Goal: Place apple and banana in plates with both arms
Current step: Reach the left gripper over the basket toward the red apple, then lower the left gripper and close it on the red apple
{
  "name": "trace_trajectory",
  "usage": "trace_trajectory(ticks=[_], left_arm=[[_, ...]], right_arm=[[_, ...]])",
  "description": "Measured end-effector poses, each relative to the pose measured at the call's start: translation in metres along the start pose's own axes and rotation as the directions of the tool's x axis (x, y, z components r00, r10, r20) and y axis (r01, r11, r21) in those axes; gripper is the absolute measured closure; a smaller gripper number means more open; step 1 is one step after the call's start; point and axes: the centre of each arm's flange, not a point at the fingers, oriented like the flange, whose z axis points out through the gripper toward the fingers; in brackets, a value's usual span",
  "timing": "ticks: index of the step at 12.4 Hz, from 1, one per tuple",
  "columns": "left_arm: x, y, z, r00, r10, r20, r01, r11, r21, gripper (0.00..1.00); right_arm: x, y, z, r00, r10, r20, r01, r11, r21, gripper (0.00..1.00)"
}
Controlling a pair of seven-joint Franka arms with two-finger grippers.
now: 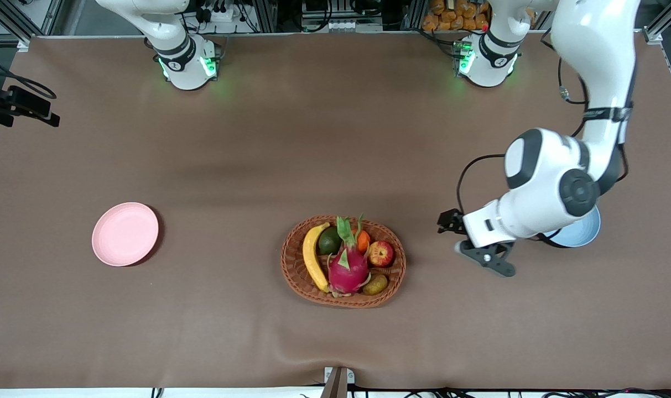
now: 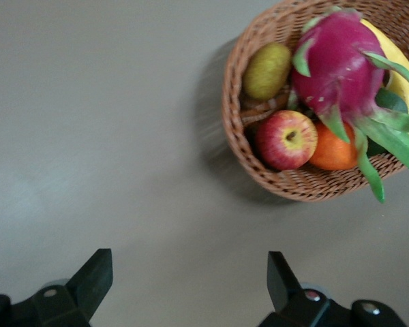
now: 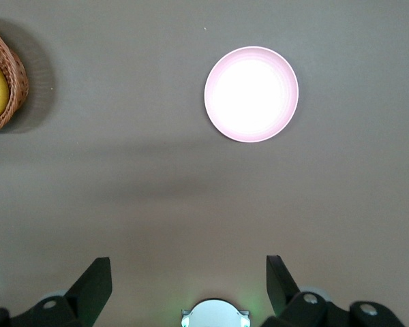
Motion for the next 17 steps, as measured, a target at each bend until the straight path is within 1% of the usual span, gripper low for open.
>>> trace_trajectory(ticks=[1, 3, 5, 7, 10, 14, 17], left_arm=[[0.005, 0.011, 0.012, 0.999, 0.030, -0.010, -0.030, 1.000, -0.001, 0.00], [0.016, 0.032, 0.035, 0.990, 0.131, -0.042, -0.131, 0.991, 0.007, 0.00], [0.025, 0.040, 0.060, 0.967, 0.243, -0.077, -0.242, 0.970, 0.026, 0.00], [0.029, 0.048, 0.079, 0.948, 0.306, -0.092, -0.304, 0.952, 0.035, 0.00], [0.033, 0.069, 0.101, 0.934, 0.340, -0.111, -0.337, 0.941, 0.044, 0.00], [0.034, 0.076, 0.128, 0.925, 0.358, -0.126, -0.354, 0.934, 0.053, 0.00], [0.035, 0.091, 0.137, 0.917, 0.375, -0.133, -0.371, 0.927, 0.055, 0.00]], right_arm=[[0.002, 0.000, 0.001, 1.000, 0.000, -0.004, 0.000, 1.000, 0.000, 0.00], [0.003, 0.000, 0.002, 1.000, 0.000, -0.003, 0.000, 1.000, 0.001, 0.00], [0.004, 0.000, 0.003, 1.000, 0.000, -0.002, 0.000, 1.000, 0.001, 0.00], [0.004, 0.000, 0.004, 1.000, 0.000, -0.001, 0.000, 1.000, 0.001, 0.00], [0.004, 0.000, 0.004, 1.000, 0.000, -0.001, 0.000, 1.000, 0.001, 0.00], [0.005, 0.000, 0.004, 1.000, 0.000, -0.001, 0.000, 1.000, 0.001, 0.00], [0.005, 0.000, 0.004, 1.000, 0.000, -0.001, 0.000, 1.000, 0.001, 0.00]])
